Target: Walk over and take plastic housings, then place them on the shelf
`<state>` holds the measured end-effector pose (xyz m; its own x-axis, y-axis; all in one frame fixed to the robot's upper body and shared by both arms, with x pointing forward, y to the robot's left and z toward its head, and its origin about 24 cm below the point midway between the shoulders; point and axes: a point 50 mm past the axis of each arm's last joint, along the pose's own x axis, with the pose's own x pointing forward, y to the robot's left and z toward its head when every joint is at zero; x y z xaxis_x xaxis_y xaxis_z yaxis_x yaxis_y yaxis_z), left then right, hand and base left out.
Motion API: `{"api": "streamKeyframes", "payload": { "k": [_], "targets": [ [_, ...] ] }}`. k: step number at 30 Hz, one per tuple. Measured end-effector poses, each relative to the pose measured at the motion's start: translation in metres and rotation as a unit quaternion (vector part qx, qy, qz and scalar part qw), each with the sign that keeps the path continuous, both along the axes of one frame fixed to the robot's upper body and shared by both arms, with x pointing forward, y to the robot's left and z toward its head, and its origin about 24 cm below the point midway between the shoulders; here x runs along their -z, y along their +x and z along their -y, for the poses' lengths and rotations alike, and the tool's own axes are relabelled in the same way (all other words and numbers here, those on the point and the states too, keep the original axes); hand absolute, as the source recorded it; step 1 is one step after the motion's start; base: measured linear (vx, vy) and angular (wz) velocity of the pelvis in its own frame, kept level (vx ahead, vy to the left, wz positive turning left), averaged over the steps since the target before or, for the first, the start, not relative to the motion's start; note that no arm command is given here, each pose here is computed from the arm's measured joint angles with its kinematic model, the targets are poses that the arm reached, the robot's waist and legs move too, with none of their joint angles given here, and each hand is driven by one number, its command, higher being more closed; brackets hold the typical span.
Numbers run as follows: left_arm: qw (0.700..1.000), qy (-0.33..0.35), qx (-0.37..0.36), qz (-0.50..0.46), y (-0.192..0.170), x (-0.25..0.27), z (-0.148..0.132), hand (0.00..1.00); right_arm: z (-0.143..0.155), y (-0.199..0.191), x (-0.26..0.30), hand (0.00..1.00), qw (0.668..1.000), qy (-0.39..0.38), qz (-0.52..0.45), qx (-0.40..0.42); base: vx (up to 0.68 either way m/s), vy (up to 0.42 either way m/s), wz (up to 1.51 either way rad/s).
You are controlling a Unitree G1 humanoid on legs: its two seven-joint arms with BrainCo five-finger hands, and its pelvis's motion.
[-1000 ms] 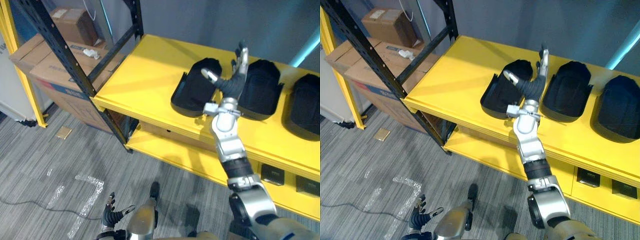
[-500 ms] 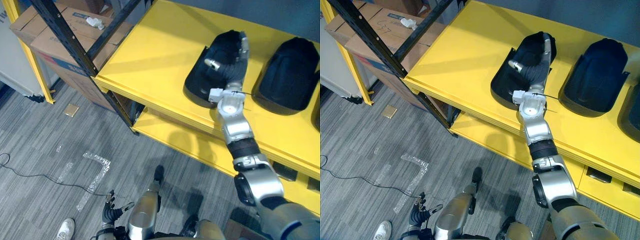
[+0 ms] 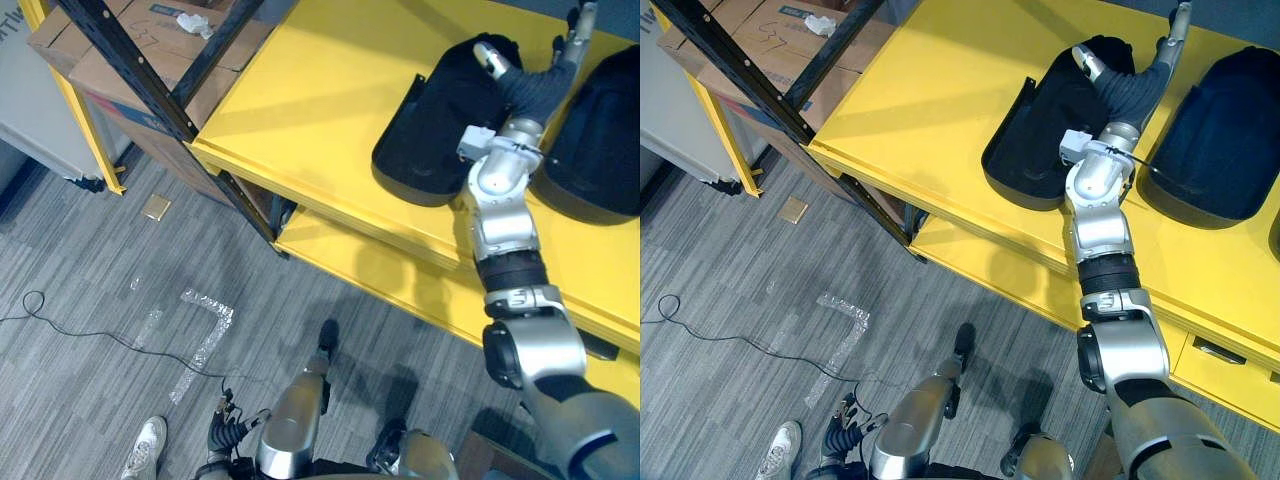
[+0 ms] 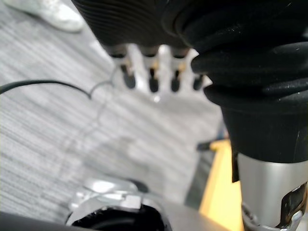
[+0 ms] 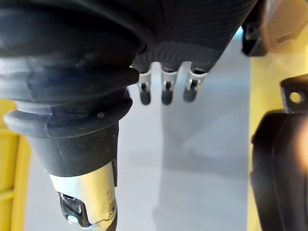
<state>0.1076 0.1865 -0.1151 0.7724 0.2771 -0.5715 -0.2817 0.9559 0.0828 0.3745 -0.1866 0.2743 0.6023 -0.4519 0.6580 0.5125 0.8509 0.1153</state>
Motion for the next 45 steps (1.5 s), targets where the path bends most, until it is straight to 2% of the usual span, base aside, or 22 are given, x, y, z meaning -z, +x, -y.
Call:
{"api": "streamKeyframes", "payload": {
  "k": [7, 14, 23, 30, 39, 45],
  "targets": [
    [1.0, -0.008, -0.001, 0.0, 0.001, 0.0, 0.002, 0.0, 0.006, 0.013, 0.019, 0.0, 0.995, 0.027, -0.098, -0.015, -0.02, -0.021, -0.02],
    [1.0, -0.015, -0.006, -0.005, 0.0, 0.002, 0.003, 0.0, 0.013, 0.019, 0.028, 0.0, 0.987, 0.05, -0.15, -0.02, 0.0, -0.026, -0.08],
    [0.999, -0.026, -0.016, -0.007, -0.001, 0.004, 0.004, 0.0, 0.008, 0.022, 0.024, 0.0, 0.983, 0.048, -0.147, -0.101, 0.0, -0.012, -0.08],
    [0.999, -0.033, -0.022, -0.009, -0.001, 0.004, 0.004, 0.0, -0.013, 0.024, 0.028, 0.0, 0.977, 0.024, -0.151, -0.147, 0.0, -0.016, 0.02],
    [0.999, -0.036, -0.021, -0.011, -0.002, 0.004, 0.005, 0.0, -0.022, 0.023, 0.028, 0.0, 0.978, 0.02, -0.14, -0.157, 0.01, -0.031, 0.08],
    [0.999, -0.035, -0.021, -0.009, -0.002, 0.004, 0.006, 0.0, -0.025, 0.02, 0.027, 0.0, 0.987, 0.022, -0.116, -0.106, 0.0, -0.033, 0.05]
  ]
}}
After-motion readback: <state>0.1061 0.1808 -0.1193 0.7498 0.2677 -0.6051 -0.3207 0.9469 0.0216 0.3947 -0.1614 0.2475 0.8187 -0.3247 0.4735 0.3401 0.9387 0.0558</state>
